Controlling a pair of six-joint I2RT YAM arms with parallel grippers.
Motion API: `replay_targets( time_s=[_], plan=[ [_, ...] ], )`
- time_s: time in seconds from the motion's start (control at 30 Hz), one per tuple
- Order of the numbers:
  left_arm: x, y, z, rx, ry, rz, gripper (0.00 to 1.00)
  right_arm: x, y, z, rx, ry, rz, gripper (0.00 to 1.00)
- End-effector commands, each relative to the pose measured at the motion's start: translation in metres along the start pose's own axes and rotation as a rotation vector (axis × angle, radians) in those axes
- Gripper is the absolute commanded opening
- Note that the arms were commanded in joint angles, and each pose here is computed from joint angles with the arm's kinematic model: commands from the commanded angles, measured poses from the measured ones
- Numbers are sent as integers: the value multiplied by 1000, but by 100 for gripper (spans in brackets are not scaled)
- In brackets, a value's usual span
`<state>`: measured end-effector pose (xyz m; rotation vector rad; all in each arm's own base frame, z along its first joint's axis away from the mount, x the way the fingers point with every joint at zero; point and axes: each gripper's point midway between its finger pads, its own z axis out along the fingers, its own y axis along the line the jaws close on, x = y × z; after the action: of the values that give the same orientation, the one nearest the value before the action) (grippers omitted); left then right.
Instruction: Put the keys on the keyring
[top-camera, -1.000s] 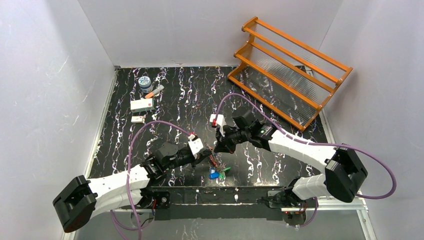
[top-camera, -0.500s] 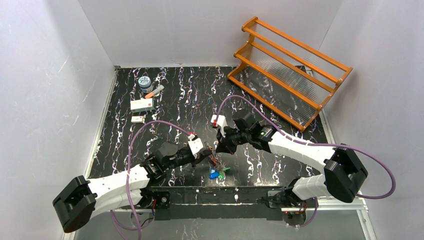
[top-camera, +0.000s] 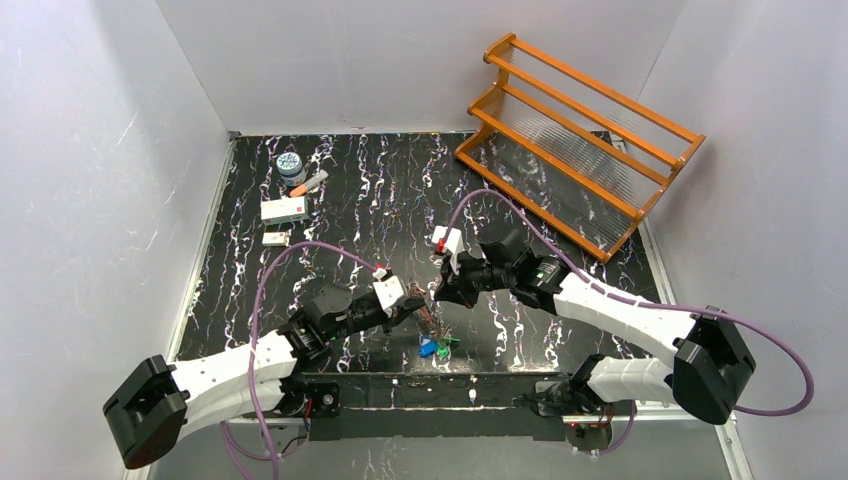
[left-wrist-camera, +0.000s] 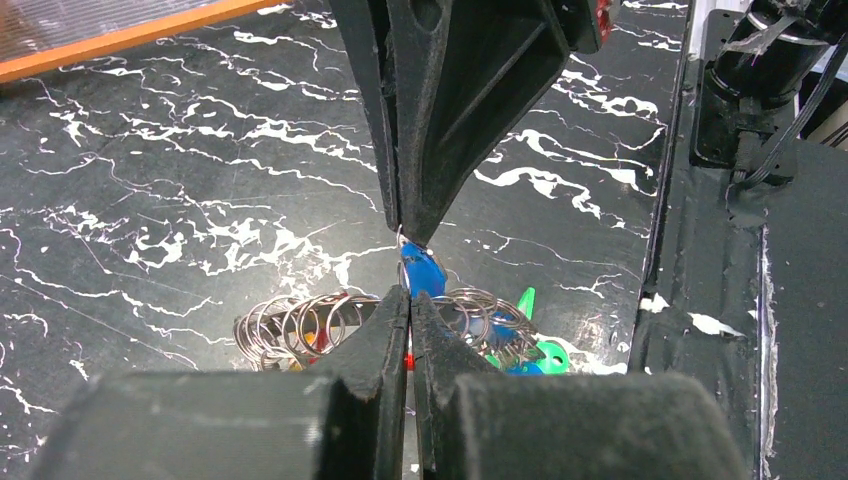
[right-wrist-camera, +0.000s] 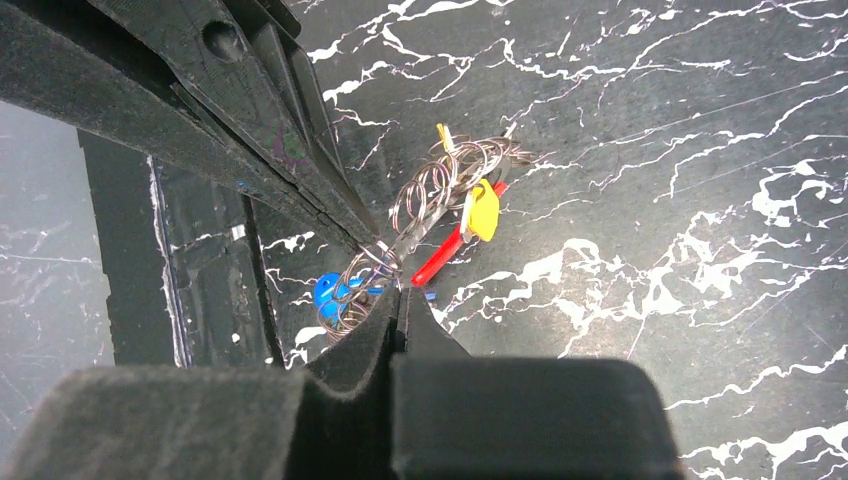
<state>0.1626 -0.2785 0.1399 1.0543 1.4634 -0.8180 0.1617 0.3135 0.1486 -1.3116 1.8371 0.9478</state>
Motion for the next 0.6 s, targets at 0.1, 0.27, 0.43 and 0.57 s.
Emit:
replay_targets(
  time_s=[0.1, 0.27, 0.43, 0.57],
  plan=[
    [-23, -1, 0, 8, -66, 23, 0, -14, -5, -4, 37, -60, -2, 1],
    [-23, -2, -1, 11, -66, 23, 0, -13, -2, -5, 27, -70, -9, 3],
    [-23, 0, -1, 7, -67, 30, 0, -14, -8, -8, 68, -84, -17, 24],
    [-22, 0, 0, 8, -65, 35, 0, -20, -14, -14, 119, -134, -25, 42]
  ],
)
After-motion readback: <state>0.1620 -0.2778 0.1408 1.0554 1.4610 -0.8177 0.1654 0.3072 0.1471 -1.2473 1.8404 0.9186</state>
